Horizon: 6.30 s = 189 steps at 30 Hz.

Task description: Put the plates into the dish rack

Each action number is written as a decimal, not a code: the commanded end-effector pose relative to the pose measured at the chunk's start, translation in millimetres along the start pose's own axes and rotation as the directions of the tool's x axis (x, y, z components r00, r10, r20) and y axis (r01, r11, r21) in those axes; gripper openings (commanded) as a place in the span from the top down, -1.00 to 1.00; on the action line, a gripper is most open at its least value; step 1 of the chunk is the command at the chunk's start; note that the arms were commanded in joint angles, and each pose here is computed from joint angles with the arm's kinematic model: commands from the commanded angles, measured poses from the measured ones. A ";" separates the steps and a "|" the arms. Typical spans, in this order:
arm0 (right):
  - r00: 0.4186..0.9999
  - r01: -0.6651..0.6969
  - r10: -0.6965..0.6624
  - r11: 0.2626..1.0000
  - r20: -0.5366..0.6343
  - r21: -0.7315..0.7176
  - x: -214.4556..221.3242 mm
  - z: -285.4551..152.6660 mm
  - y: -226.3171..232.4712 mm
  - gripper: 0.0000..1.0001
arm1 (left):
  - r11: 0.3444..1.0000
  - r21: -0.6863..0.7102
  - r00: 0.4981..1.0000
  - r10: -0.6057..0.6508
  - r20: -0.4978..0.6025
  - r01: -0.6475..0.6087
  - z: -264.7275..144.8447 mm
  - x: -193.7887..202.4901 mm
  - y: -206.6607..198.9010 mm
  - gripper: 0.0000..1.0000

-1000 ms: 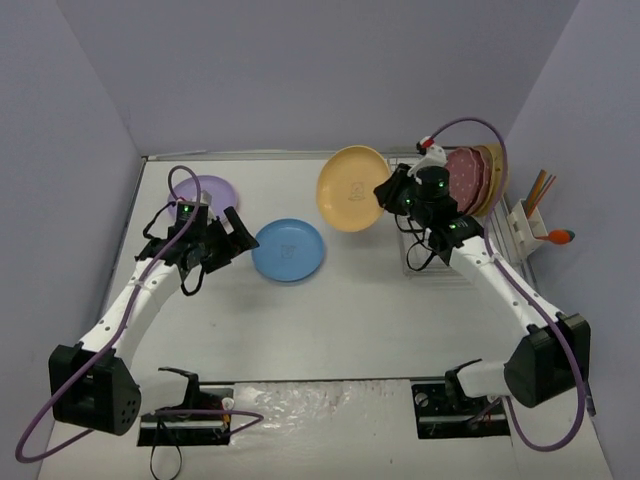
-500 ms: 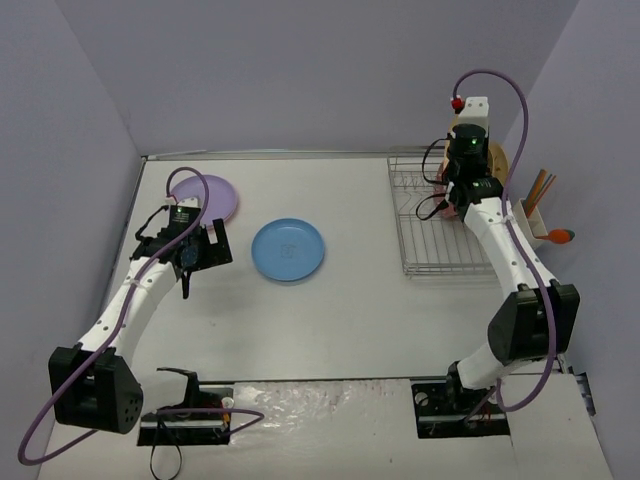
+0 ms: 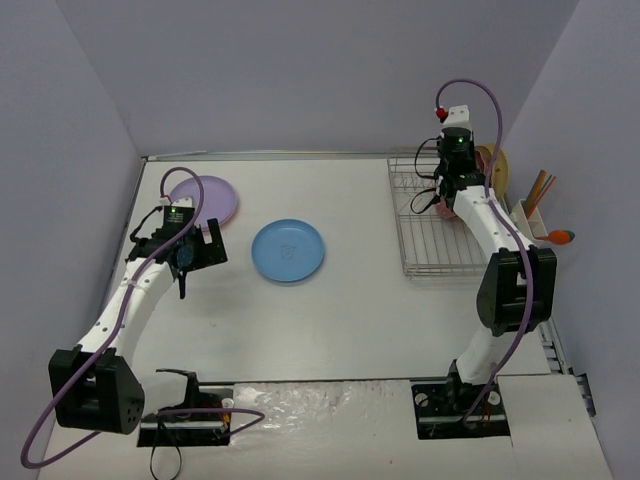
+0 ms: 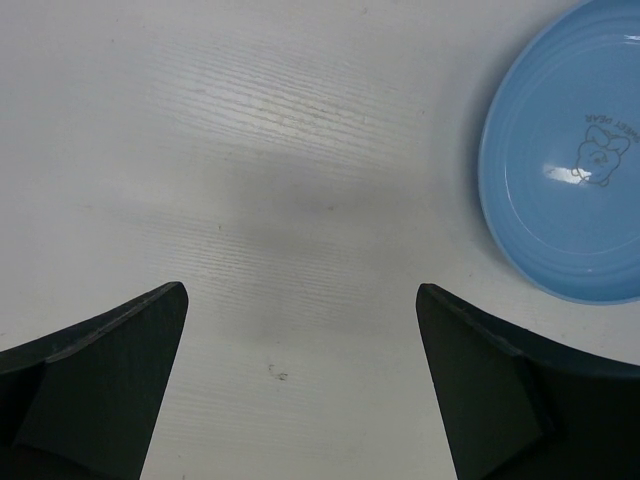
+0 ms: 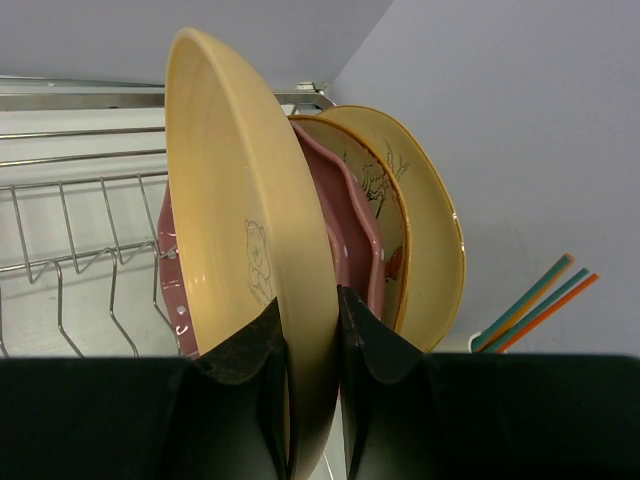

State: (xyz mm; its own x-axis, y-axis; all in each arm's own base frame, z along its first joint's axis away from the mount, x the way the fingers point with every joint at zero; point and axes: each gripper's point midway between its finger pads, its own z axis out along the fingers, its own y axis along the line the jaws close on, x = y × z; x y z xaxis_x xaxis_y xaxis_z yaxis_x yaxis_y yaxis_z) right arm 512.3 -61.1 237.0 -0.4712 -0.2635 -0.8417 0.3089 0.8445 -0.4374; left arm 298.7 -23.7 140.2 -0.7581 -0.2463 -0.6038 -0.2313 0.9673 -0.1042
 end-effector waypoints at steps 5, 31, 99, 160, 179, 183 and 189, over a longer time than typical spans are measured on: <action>0.993 -0.095 0.098 0.994 0.073 -0.045 -12.7 8.7 7.2 1.00 | 0.999 0.047 0.998 -0.011 0.061 0.008 -5.7 -15.6 -7.1 -0.94; 0.887 -0.378 0.442 0.861 0.135 -0.340 -66.1 -97.5 -3.8 -0.84 | 0.978 0.145 0.978 -0.123 -0.169 0.148 36.0 10.2 -64.6 -0.94; 0.770 -0.553 0.333 -0.074 -0.543 -0.830 6.3 -307.3 240.4 -0.37 | 0.712 0.622 0.945 -0.264 -0.192 0.325 -63.9 -18.0 -179.7 1.00; 0.905 -0.315 0.365 0.228 -0.219 -0.922 11.0 -296.4 161.5 -0.74 | 0.934 -0.081 0.934 -0.352 -0.055 0.347 34.5 37.7 17.2 -0.92; 0.887 -0.341 0.367 0.114 -0.280 -0.933 19.1 -317.8 173.0 -0.80 | 0.916 -0.054 0.898 -0.401 -0.182 0.398 81.7 72.9 2.0 0.76; 0.874 -0.370 0.366 0.076 -0.319 -0.926 18.8 -321.9 187.3 -0.82 | 0.913 0.021 0.900 -0.397 -0.181 0.407 72.2 65.5 -11.6 1.00; 0.830 -0.464 0.347 -0.005 -0.436 -0.886 22.1 -328.6 222.0 -1.00 | 0.880 0.233 0.910 -0.390 -0.138 0.413 39.8 36.5 -57.4 1.00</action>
State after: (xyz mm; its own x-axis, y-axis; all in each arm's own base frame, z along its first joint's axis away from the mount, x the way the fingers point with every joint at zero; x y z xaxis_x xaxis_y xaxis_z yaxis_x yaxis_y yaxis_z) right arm 291.3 247.1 211.5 -0.6459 0.2081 -0.7345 -0.4998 0.6120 0.6129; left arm 292.2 -57.7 48.9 -0.7072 -0.6162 -0.3465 -0.4883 0.7802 -0.3909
